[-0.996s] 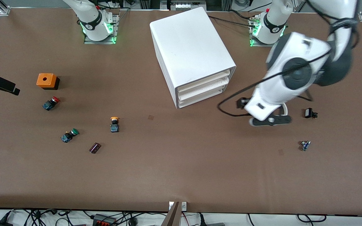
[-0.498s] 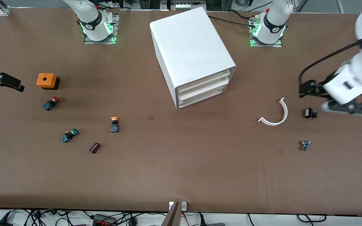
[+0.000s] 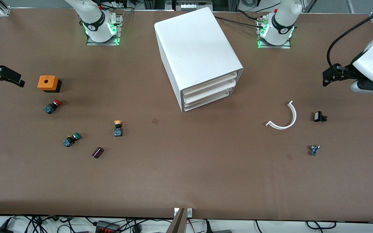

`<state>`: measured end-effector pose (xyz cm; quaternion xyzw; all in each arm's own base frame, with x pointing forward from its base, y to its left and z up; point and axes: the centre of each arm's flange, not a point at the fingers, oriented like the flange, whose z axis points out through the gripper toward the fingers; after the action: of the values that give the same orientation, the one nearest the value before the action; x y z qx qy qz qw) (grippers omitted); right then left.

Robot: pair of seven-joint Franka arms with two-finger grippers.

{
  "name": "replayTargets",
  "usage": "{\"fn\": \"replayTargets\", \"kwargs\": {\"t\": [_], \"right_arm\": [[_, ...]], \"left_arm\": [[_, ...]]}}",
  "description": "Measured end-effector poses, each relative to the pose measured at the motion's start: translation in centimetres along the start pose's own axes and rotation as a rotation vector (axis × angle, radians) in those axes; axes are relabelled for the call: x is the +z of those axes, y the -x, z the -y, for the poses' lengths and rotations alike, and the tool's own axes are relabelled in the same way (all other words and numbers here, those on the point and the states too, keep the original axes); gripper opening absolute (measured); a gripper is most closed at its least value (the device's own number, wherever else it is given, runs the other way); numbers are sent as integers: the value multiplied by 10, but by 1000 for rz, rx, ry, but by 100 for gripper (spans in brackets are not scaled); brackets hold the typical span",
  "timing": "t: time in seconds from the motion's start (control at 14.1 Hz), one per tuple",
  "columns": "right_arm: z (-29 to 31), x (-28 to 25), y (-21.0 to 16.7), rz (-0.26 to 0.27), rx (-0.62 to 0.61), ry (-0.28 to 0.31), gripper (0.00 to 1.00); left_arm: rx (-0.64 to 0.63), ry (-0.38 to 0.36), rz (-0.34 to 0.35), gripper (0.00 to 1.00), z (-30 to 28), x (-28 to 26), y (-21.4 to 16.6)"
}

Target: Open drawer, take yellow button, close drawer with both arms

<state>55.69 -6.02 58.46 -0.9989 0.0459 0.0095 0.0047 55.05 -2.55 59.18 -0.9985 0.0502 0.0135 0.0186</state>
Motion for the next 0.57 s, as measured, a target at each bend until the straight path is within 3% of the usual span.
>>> {"fn": "replayTargets", "kwargs": {"t": [0.57], "right_arm": [[0, 1, 2, 8, -14, 4, 100]], "left_arm": [[5, 0, -4, 100, -3, -1, 0]]}}
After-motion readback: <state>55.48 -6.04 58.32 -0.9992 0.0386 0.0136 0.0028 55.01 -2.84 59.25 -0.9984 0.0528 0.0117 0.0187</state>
